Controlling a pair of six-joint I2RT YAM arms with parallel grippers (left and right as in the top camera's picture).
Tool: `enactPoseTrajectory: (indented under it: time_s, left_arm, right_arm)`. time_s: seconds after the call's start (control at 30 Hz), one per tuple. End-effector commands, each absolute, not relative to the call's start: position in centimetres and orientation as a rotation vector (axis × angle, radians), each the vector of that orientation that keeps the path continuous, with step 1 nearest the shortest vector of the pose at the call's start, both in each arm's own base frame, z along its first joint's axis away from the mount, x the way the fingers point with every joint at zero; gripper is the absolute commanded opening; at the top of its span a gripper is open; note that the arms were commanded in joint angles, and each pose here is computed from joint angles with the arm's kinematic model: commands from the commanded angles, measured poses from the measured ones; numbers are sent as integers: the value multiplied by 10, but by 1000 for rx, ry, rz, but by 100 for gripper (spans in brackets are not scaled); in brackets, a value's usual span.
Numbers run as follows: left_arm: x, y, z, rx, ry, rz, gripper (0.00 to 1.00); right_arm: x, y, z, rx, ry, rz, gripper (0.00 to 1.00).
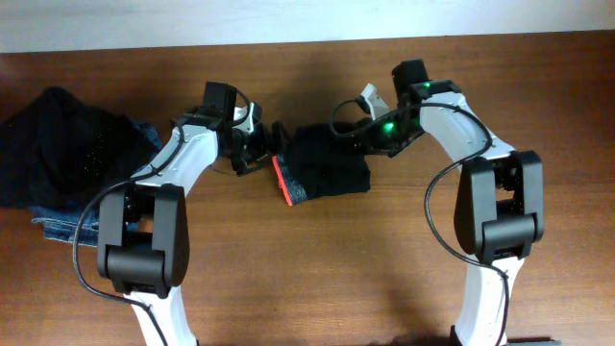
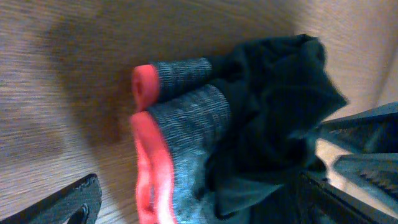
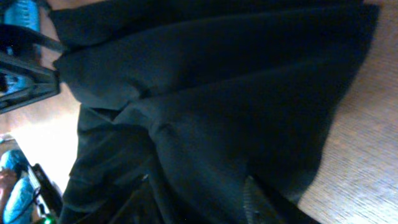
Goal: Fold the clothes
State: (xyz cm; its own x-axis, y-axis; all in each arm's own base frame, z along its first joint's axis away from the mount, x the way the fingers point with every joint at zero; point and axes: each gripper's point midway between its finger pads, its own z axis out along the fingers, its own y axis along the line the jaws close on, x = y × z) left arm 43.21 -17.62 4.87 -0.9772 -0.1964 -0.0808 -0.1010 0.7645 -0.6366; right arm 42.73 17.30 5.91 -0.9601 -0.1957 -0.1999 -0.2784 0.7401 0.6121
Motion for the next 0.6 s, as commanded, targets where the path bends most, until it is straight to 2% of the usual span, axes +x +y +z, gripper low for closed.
enactPoseTrajectory:
  time_s: [0.0, 0.2, 0.57]
  left_arm:
    - [431, -188, 47, -285, 2810, -1139, 99]
    - [433, -194, 37, -300, 2807, -1203, 99]
    - [417, -205, 15, -353, 2815, -1319, 99]
  right_arm:
    - [419, 187, 62, -406, 2860, 896, 49]
    - [418, 191, 37, -328, 2955, 686, 39]
    - [418, 196, 34, -307, 2960, 699, 39]
